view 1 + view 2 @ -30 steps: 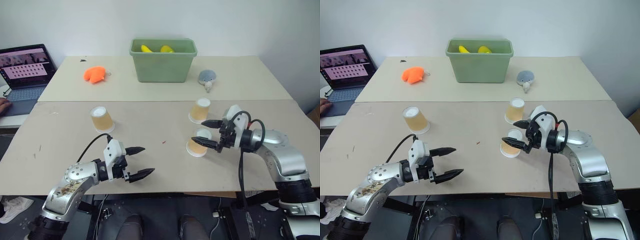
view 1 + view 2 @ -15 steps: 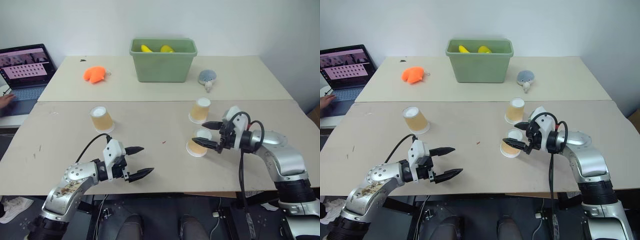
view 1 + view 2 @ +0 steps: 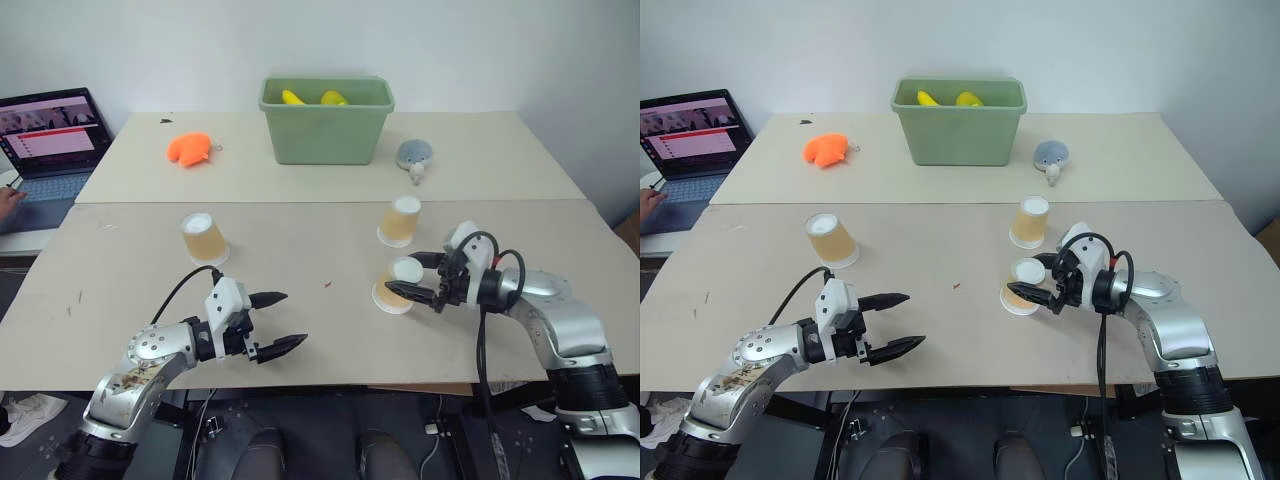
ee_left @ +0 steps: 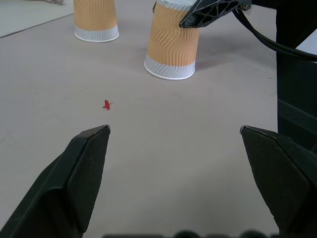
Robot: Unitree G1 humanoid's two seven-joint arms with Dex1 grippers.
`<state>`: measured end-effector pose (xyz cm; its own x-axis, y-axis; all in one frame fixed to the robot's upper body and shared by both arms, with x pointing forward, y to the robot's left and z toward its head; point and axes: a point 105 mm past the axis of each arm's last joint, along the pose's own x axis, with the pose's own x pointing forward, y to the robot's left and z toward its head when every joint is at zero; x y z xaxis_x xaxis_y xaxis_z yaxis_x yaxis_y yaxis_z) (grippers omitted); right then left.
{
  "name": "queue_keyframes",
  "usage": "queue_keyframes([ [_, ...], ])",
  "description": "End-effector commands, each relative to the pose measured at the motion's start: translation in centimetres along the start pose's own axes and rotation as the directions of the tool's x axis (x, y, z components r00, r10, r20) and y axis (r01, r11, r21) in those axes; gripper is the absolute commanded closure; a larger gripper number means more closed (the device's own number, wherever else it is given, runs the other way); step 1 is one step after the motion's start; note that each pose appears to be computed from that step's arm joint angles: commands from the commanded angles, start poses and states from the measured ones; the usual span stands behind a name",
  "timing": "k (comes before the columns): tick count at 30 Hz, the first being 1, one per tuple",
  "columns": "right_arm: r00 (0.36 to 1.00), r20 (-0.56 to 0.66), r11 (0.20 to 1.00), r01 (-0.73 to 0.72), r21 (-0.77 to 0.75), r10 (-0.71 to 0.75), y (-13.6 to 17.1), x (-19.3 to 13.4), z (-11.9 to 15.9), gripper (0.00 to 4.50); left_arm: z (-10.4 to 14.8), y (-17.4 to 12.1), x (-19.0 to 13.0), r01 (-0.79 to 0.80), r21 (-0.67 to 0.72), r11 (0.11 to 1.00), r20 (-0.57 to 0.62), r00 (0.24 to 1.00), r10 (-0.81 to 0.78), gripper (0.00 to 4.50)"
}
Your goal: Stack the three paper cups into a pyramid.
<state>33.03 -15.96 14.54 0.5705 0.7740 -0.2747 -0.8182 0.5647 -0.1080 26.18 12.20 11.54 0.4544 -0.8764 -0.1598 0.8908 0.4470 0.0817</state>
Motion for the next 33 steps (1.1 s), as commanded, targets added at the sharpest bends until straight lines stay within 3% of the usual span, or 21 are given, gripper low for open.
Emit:
queue_keyframes([
  [1,0.999,0.038,1.0,-0.008,-0.021,0.009,0.2,0.1,1.3,1.68,0.7,0.2,-0.2,-0.008,0.025,1.0,0.013,1.0,0.007,0.0],
  [7,0.997,0.068,0.998,-0.029,-0.054,0.033,0.2,0.3,2.9,1.68,0.7,0.1,-0.2,-0.011,0.019,1.0,0.009,1.0,0.01,0.0],
  [11,0.985,0.133,0.99,-0.095,-0.1,0.108,0.4,1.5,6.6,1.68,0.6,-0.1,-0.3,-0.011,0.012,1.0,0.004,1.0,0.011,0.0],
  [15,0.968,0.149,0.973,-0.185,-0.135,0.204,1.1,5.3,10.4,1.68,0.3,-0.3,-0.2,-0.005,0.011,1.0,-0.005,1.0,0.005,0.0],
  [19,0.963,0.089,0.959,-0.241,-0.149,0.256,2.0,10.6,12.1,1.68,0.5,-0.4,-0.3,-0.019,0.008,1.0,0.005,1.0,0.019,0.0],
  [25,0.931,-0.004,0.916,-0.359,-0.178,0.364,4.9,16.3,11.6,1.68,0.7,0.3,-2.5,-0.173,0.013,0.985,0.029,0.984,0.173,0.0],
  [33,0.924,-0.026,0.912,-0.38,-0.157,0.381,5.4,18.2,10.3,1.68,0.5,0.6,-5.6,-0.355,0.02,0.935,0.022,0.935,0.354,0.0],
])
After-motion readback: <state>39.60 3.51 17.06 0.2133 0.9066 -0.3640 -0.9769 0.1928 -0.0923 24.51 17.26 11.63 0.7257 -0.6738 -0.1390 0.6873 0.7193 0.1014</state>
